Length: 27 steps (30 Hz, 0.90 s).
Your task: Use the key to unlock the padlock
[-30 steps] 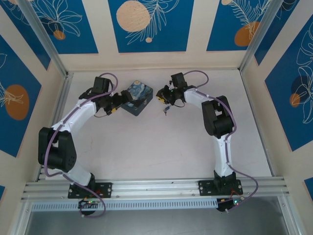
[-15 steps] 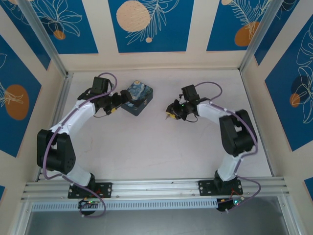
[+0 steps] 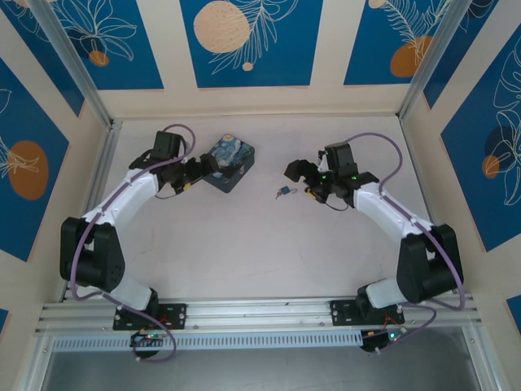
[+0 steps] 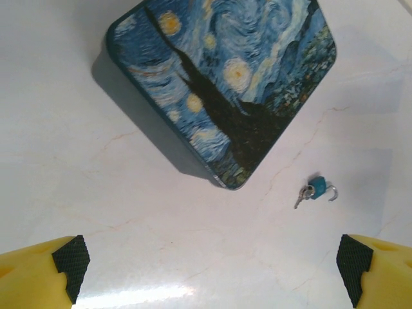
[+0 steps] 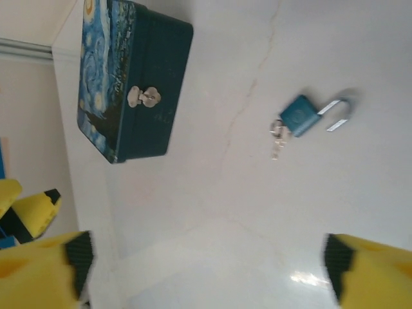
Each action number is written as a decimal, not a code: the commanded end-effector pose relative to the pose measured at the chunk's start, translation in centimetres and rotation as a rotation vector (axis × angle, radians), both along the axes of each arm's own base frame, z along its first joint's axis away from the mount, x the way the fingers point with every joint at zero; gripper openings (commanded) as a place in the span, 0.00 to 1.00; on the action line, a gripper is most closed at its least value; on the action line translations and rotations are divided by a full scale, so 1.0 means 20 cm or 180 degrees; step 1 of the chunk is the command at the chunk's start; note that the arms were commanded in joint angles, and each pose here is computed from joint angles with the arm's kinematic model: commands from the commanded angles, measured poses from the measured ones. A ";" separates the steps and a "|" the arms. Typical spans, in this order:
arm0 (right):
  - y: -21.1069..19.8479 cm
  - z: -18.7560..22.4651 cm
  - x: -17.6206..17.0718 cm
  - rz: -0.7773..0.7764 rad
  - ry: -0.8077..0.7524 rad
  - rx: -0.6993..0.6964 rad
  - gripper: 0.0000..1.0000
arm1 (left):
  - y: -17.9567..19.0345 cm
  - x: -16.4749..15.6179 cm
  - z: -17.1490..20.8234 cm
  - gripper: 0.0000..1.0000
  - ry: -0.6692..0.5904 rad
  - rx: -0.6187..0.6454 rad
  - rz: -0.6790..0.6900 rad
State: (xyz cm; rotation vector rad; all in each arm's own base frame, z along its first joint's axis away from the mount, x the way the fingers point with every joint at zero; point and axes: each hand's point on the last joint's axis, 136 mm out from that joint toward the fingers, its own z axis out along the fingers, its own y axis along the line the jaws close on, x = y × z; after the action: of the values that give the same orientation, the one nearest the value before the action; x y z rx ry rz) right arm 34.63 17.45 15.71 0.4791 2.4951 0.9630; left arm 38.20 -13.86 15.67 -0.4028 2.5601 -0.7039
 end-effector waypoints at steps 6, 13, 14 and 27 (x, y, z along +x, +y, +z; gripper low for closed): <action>-0.49 0.14 -0.15 -0.0539 -0.0297 -0.0938 1.00 | 0.28 -0.11 0.13 1.00 -0.0597 0.0851 0.0253; -0.88 0.25 -0.04 -0.1037 -0.1077 -0.2192 1.00 | 0.56 -0.17 0.27 1.00 -0.1639 0.1484 0.0886; -0.90 0.24 -0.03 -0.1054 -0.1145 -0.2323 0.99 | 0.58 -0.18 0.28 1.00 -0.1761 0.1599 0.0913; -0.99 -0.10 0.25 -0.1074 -0.1707 -0.2451 1.00 | 0.73 -0.02 -0.03 1.00 -0.1988 0.2757 0.0688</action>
State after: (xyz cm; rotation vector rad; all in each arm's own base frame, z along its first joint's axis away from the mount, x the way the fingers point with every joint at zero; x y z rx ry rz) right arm 36.94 -2.16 11.11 0.4014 2.1550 -0.0196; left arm 36.54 -0.37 14.69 -0.1209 2.0147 0.2722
